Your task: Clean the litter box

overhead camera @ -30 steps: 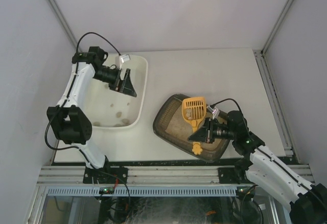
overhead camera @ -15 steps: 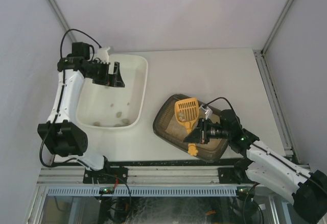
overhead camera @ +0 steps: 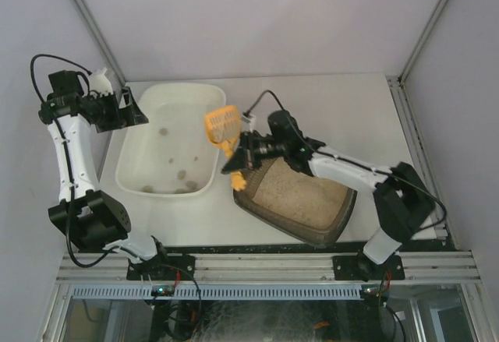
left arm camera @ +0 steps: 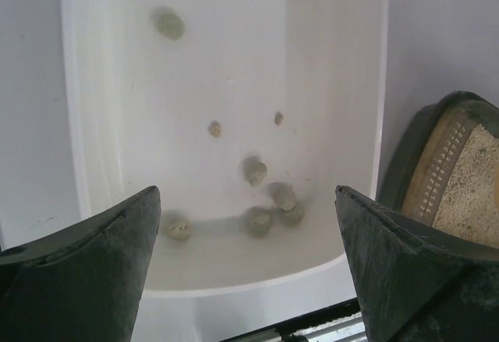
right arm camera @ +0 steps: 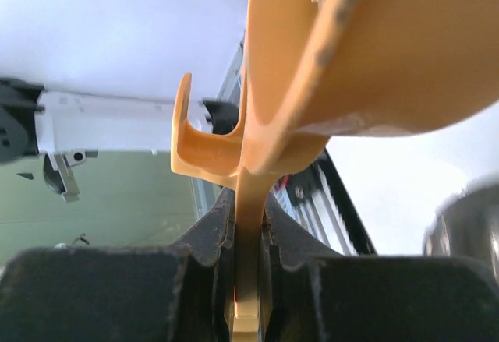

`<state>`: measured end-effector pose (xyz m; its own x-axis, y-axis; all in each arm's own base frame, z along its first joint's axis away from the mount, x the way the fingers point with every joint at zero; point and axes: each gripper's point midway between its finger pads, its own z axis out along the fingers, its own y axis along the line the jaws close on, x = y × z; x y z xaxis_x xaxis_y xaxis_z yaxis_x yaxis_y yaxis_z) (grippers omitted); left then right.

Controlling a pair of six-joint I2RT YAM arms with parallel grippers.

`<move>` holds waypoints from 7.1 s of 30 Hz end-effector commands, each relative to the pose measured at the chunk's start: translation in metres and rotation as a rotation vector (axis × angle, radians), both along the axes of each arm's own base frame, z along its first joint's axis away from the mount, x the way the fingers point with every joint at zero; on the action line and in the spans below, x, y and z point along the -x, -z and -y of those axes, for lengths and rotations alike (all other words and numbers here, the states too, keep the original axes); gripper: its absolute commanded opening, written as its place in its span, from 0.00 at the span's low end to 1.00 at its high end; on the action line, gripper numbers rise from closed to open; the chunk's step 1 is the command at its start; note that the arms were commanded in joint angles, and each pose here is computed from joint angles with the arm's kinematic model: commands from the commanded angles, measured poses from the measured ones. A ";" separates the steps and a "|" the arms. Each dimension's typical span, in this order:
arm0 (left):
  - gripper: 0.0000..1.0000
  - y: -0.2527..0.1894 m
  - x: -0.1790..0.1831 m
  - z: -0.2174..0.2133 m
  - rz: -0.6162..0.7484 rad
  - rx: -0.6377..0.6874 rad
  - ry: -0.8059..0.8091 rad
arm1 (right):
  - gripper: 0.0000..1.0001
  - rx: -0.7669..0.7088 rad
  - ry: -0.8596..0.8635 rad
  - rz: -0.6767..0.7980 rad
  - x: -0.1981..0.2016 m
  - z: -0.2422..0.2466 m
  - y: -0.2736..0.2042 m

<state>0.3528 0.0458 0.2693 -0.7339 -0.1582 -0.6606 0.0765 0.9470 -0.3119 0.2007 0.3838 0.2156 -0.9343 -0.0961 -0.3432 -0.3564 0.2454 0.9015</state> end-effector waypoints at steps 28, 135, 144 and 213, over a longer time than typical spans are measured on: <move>0.96 0.006 0.011 -0.057 0.014 -0.093 -0.188 | 0.00 1.299 -0.140 0.957 -0.041 -0.042 0.085; 1.00 0.074 0.064 0.389 0.105 -0.111 1.184 | 0.00 0.479 0.120 -0.074 0.141 0.180 0.057; 1.00 0.016 0.048 0.336 0.198 0.094 1.004 | 0.00 0.428 -0.049 0.245 0.121 0.185 0.025; 0.00 0.010 0.170 0.381 -0.281 0.759 1.484 | 0.41 0.144 0.375 0.344 0.070 0.168 -0.031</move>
<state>0.1974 -0.3351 0.2350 -0.5078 0.5645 -0.6508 0.6824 -0.1976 -0.7038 0.1046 0.2168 0.2305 -0.7623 -0.1273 -0.6345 -0.6091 0.4726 0.6369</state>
